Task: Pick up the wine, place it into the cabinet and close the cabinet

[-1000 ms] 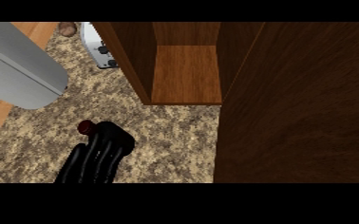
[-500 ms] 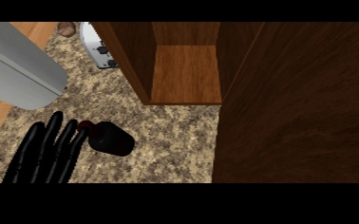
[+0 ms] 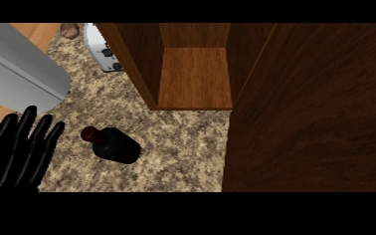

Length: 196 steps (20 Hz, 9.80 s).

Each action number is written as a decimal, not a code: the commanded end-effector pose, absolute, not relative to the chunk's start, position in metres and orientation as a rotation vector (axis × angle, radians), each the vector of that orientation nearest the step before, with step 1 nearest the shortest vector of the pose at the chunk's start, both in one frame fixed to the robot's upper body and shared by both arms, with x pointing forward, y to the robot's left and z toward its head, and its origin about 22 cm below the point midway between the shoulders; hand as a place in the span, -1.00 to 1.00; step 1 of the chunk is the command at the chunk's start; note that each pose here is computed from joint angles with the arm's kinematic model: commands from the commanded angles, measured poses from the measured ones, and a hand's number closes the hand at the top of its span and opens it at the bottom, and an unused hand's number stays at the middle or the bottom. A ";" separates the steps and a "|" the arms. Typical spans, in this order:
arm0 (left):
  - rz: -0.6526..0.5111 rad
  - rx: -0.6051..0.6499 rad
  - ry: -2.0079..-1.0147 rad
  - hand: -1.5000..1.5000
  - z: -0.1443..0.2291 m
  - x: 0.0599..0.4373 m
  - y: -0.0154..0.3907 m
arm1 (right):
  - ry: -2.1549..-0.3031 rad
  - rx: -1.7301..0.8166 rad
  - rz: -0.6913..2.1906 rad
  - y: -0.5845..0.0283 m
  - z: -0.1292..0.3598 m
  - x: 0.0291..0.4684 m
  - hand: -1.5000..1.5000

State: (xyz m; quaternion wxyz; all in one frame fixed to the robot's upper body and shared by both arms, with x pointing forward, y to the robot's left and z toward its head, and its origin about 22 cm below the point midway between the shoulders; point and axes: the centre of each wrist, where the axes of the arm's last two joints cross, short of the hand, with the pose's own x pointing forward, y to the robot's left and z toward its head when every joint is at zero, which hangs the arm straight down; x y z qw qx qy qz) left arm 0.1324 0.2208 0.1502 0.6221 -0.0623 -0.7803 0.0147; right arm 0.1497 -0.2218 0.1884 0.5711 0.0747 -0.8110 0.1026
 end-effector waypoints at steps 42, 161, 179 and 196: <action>0.077 -0.222 -1.650 -1.00 -0.012 0.192 0.281 | -1.940 0.228 0.286 -0.233 0.221 0.101 -1.00; 0.006 -0.204 -1.918 1.00 0.129 0.282 0.066 | -1.918 0.235 0.281 -0.227 0.210 0.129 -1.00; 0.071 -0.190 -1.895 1.00 0.067 0.298 0.060 | -1.943 0.214 0.271 -0.225 0.213 0.135 -1.00; 0.082 -0.004 -1.928 1.00 0.039 0.339 0.074 | -1.947 0.217 0.283 -0.227 0.217 0.123 -1.00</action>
